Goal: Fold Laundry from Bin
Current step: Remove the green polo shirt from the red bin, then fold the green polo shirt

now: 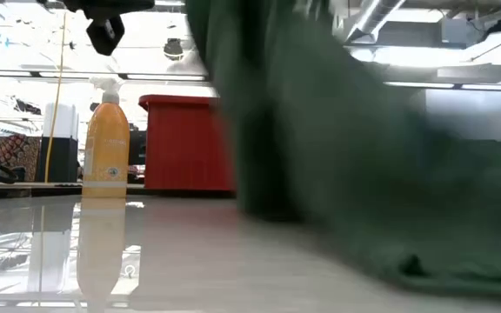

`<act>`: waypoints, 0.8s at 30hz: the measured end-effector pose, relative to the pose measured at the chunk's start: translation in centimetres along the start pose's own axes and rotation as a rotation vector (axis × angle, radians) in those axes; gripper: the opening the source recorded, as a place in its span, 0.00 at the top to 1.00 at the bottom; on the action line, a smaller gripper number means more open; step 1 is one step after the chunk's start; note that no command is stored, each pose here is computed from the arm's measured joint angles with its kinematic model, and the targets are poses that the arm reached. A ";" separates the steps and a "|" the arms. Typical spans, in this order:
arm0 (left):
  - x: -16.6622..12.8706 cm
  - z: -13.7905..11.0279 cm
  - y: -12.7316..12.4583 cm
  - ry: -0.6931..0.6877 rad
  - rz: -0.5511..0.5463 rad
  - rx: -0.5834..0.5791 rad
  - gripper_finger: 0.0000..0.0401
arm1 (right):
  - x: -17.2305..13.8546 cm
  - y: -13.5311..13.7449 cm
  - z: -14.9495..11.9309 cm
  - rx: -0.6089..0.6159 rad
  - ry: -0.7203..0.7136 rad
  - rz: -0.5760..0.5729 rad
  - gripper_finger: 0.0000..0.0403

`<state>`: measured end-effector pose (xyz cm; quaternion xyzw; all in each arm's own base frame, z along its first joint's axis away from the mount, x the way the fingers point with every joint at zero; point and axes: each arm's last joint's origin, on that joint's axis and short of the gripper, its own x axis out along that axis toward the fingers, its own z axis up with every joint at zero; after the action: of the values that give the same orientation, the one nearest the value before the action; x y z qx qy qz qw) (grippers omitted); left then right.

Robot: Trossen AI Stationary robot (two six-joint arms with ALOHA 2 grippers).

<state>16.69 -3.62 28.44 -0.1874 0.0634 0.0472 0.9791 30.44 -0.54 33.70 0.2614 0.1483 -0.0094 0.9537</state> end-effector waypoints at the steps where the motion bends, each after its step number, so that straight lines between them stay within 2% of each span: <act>1: 0.0 -0.2 -0.2 -0.003 0.020 -0.014 1.00 | 1.0 -1.1 -1.5 0.027 0.047 -0.031 0.94; 5: 0.4 -1.1 -1.0 -0.007 0.088 -0.067 1.00 | 3.3 -3.1 -3.7 0.098 0.088 -0.065 0.94; 7: 0.8 -1.7 -1.2 0.009 0.116 -0.090 1.00 | 4.4 -4.0 -4.9 0.125 0.161 -0.069 0.93; 10: 1.9 -2.8 -1.5 0.054 0.142 -0.107 1.00 | 5.7 -4.7 -6.5 0.127 0.282 -0.021 0.89; 14: 3.8 -4.6 -1.7 0.115 0.181 -0.091 0.99 | 6.2 -4.5 -6.6 0.088 0.326 0.071 0.80; 19: 6.5 -6.8 -1.9 0.136 0.224 0.009 0.90 | 6.2 -5.1 -6.8 0.070 0.351 0.057 0.69; 24: 8.0 -6.9 -1.6 0.055 0.254 0.056 0.78 | 5.9 -5.4 -6.6 0.074 0.358 0.042 0.61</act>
<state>24.09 -7.15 21.52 -0.1518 0.1145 0.1638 0.9680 33.71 -1.59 23.93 0.2967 0.3097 0.0517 0.9019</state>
